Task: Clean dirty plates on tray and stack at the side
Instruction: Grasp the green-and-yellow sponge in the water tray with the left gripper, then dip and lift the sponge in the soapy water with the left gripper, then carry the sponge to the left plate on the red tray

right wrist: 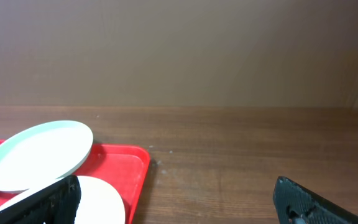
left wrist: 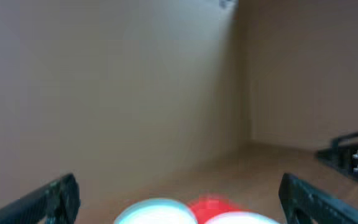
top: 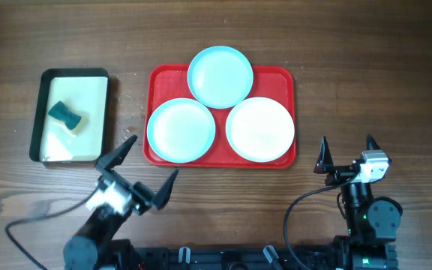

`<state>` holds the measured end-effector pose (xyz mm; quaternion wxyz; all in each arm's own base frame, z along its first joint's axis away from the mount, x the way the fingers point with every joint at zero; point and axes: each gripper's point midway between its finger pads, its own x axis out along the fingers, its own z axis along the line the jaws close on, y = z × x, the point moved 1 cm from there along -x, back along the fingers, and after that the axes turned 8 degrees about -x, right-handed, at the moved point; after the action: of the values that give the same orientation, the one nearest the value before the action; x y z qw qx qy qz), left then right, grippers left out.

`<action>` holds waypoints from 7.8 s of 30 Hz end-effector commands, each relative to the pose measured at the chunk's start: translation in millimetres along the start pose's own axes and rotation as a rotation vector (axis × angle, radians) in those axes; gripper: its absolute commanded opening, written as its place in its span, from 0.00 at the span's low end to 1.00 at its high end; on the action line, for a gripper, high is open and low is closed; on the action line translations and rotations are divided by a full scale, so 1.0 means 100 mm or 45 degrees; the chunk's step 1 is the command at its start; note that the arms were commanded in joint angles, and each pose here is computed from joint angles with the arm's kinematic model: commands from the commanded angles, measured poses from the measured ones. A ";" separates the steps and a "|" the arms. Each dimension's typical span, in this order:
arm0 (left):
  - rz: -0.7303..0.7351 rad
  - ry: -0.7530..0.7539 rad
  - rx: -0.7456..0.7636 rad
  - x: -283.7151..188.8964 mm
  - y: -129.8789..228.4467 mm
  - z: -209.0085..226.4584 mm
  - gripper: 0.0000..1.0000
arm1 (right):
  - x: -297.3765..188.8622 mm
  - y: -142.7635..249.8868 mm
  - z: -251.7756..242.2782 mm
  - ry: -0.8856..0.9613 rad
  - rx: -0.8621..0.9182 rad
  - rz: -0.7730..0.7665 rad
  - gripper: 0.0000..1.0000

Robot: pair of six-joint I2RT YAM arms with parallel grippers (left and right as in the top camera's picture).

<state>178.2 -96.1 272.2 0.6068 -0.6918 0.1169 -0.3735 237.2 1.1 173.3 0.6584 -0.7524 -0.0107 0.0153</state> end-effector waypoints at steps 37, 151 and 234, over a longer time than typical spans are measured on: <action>1.423 -2.359 -1.196 -1.08 1.85 3.56 1.00 | 0.00 0.00 -0.03 0.024 -0.007 -0.001 1.00; 1.204 -1.934 -1.315 -0.54 1.27 3.49 0.04 | 0.00 0.00 -0.03 0.024 -0.008 -0.001 1.00; 1.751 -1.327 -0.839 0.46 2.45 0.83 0.16 | 0.00 0.00 -0.03 0.024 -0.008 -0.001 1.00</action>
<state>329.8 -131.7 62.1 0.4303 -0.6842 0.3545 0.4702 237.5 0.6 172.2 0.6586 -0.7523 -0.0078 0.0160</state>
